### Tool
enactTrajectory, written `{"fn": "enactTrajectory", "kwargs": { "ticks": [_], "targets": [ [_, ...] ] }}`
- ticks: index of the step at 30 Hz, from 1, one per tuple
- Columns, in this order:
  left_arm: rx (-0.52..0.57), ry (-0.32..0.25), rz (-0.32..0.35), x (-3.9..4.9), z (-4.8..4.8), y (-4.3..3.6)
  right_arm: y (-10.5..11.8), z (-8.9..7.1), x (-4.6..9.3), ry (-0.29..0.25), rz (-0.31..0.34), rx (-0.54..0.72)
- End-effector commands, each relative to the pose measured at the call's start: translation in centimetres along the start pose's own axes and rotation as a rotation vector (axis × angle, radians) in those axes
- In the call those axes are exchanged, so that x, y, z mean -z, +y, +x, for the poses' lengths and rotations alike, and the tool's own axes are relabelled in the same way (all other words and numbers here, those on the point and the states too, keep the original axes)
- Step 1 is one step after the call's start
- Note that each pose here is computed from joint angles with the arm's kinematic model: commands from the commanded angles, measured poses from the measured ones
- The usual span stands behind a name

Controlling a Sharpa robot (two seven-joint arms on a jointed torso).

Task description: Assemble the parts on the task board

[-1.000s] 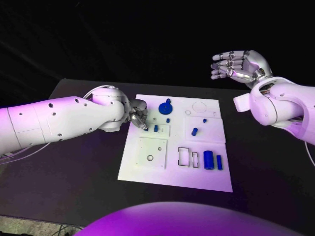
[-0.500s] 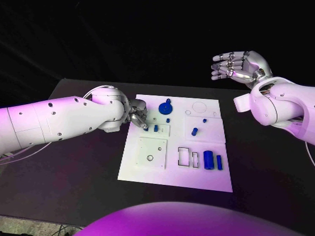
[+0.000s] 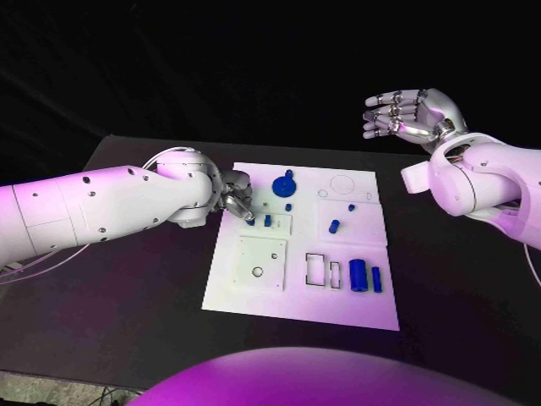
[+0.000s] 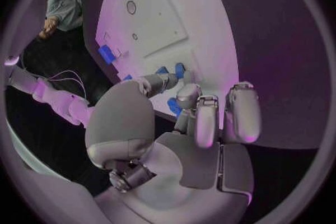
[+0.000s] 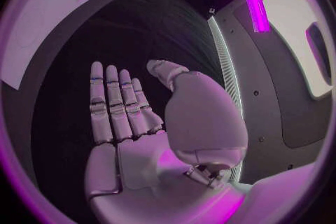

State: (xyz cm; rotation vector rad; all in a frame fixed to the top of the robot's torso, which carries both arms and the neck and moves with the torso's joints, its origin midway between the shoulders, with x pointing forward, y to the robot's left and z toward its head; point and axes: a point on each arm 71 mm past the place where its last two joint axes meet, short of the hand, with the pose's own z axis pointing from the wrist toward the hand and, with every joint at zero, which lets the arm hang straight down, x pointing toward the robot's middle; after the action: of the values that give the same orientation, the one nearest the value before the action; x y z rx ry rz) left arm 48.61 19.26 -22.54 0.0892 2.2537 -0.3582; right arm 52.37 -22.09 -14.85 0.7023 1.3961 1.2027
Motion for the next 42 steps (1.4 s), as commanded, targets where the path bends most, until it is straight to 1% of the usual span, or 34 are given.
{"fn": "enactTrajectory", "kwargs": {
  "ticks": [1, 42],
  "targets": [
    [0.013, 0.005, 0.015, -0.04, 0.11, -0.33, -0.04, 0.00, 0.00, 0.001, 0.002, 0.009],
    [0.030, 0.033, 0.015, -0.10, 0.28, -0.26, -0.24, 0.14, 0.04, 0.007, 0.007, 0.007]
  ]
}}
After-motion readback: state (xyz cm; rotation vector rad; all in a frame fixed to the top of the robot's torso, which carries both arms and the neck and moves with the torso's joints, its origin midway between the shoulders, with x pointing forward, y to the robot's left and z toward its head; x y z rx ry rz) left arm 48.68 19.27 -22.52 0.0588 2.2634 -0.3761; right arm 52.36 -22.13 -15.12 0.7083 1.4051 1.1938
